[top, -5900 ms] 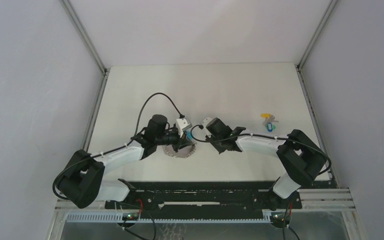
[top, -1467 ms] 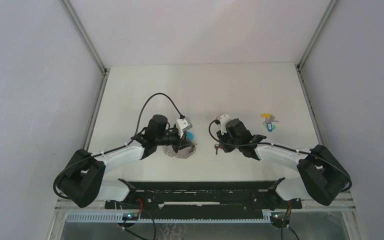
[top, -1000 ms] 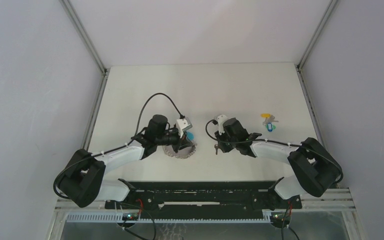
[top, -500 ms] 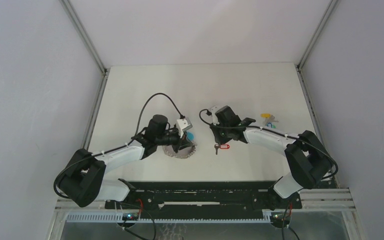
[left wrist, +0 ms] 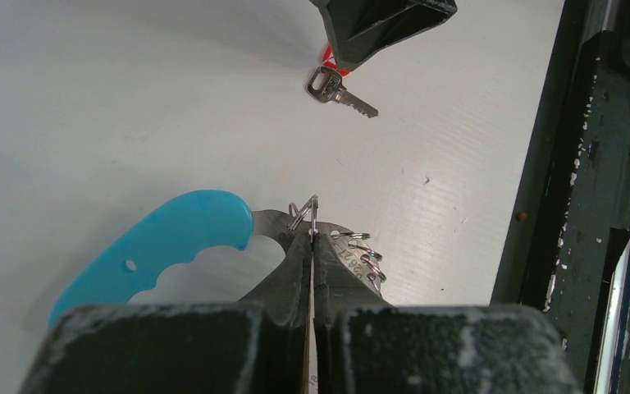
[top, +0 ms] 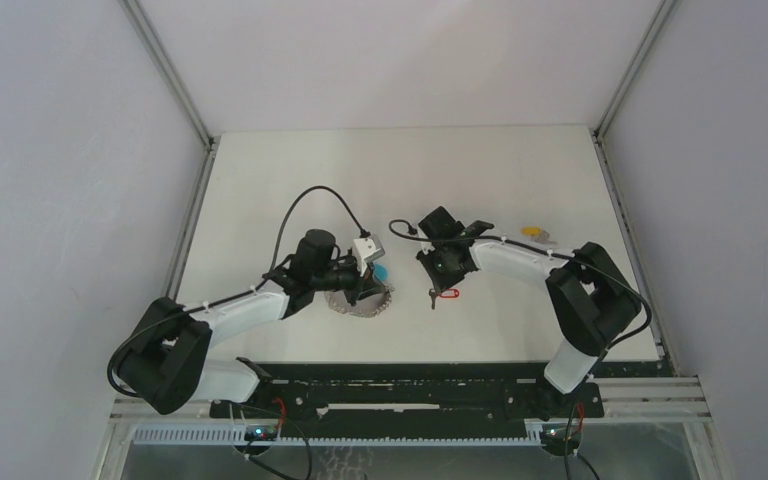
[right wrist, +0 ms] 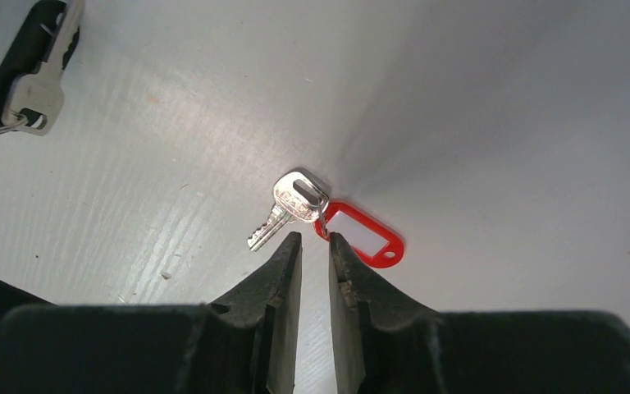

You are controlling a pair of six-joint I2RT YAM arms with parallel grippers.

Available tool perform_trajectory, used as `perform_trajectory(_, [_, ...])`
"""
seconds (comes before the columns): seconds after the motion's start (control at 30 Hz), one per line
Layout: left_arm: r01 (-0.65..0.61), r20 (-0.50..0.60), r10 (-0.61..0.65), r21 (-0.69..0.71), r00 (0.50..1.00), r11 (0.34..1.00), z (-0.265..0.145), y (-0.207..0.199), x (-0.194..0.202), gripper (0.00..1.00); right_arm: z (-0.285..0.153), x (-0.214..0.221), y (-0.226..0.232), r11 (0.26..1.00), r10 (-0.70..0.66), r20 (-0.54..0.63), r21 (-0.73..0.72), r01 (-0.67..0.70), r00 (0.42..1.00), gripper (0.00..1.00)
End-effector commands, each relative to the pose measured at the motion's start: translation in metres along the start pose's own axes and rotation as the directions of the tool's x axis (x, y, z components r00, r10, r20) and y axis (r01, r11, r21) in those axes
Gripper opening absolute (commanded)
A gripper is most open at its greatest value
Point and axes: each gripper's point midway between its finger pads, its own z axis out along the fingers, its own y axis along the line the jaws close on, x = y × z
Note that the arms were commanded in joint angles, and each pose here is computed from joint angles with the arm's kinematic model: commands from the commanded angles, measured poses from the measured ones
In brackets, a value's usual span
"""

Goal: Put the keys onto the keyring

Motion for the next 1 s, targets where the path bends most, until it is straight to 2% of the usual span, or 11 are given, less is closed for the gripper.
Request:
perform_trajectory(0.0, [-0.054, 0.078, 0.052, 0.016, 0.996, 0.998, 0.000, -0.001, -0.033, 0.00, -0.005, -0.010, 0.001, 1.000, -0.004, 0.004, 0.015, 0.004, 1.000, 0.18])
perform_trajectory(0.7, [-0.051, 0.073, 0.050, 0.018, 0.996, 0.999, 0.001, -0.001, -0.031, 0.00, 0.008, -0.011, -0.001, 0.999, -0.020, -0.050, 0.027, 0.022, 0.999, 0.12])
perform_trajectory(0.97, [-0.050, 0.071, 0.049, 0.018, 0.996, 0.999, 0.001, -0.001, -0.031, 0.00, 0.008, -0.010, -0.002, 0.999, -0.026, -0.062, 0.031, 0.028, 0.998, 0.00])
